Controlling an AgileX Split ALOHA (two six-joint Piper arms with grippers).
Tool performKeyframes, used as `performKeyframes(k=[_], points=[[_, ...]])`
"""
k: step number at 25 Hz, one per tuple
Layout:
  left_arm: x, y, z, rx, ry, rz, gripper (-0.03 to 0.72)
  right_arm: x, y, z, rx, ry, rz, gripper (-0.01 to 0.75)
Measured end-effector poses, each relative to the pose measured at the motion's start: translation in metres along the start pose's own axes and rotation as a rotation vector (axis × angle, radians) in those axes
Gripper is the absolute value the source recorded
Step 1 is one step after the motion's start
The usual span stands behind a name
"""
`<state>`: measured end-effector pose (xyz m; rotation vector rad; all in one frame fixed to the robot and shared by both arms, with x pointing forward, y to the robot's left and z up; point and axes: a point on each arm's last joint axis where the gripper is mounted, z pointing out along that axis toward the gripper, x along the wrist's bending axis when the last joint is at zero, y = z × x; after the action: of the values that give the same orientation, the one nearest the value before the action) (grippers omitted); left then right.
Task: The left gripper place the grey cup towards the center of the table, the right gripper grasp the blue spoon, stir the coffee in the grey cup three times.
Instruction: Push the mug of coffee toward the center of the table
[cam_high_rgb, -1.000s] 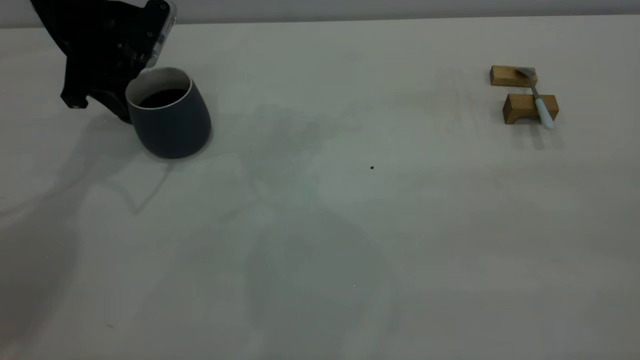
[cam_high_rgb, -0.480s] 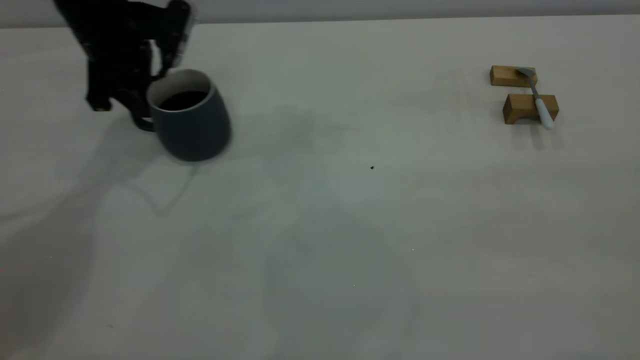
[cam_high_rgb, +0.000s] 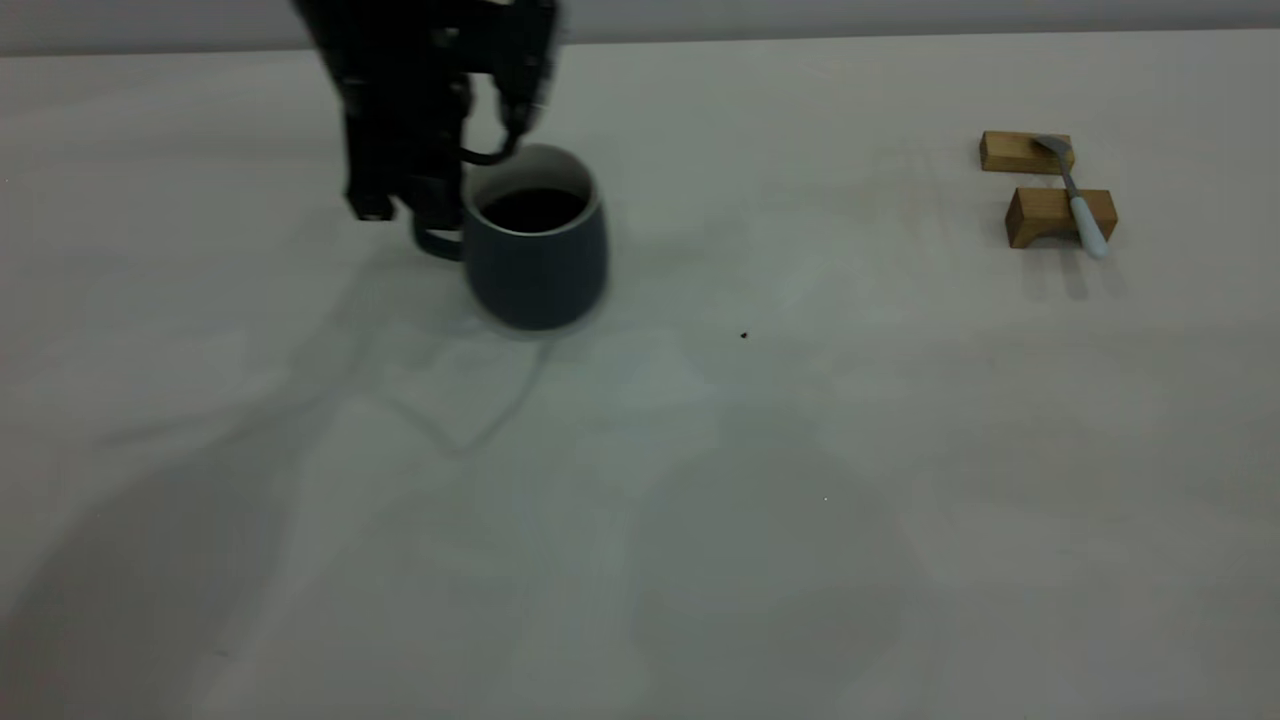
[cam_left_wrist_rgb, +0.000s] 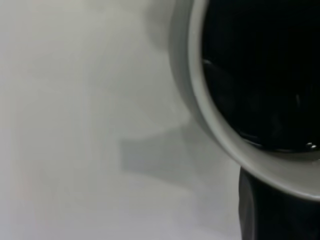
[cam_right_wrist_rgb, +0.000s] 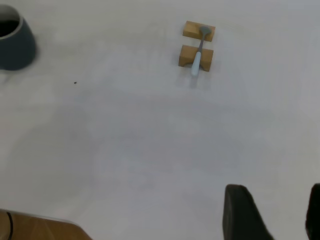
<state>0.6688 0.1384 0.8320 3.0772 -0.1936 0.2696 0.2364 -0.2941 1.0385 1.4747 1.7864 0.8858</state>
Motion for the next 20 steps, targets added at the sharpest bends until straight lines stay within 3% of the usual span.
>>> performKeyframes(k=[12,20], points=[[-0.011,0.045,0.014,-0.036,0.033,-0.017,0.2,0.0,0.0,0.0,0.0,0.0,0.0,0.357],[-0.014,0.055,0.015,-0.043,0.037,-0.044,0.2,0.0,0.0,0.0,0.0,0.0,0.0,0.357]])
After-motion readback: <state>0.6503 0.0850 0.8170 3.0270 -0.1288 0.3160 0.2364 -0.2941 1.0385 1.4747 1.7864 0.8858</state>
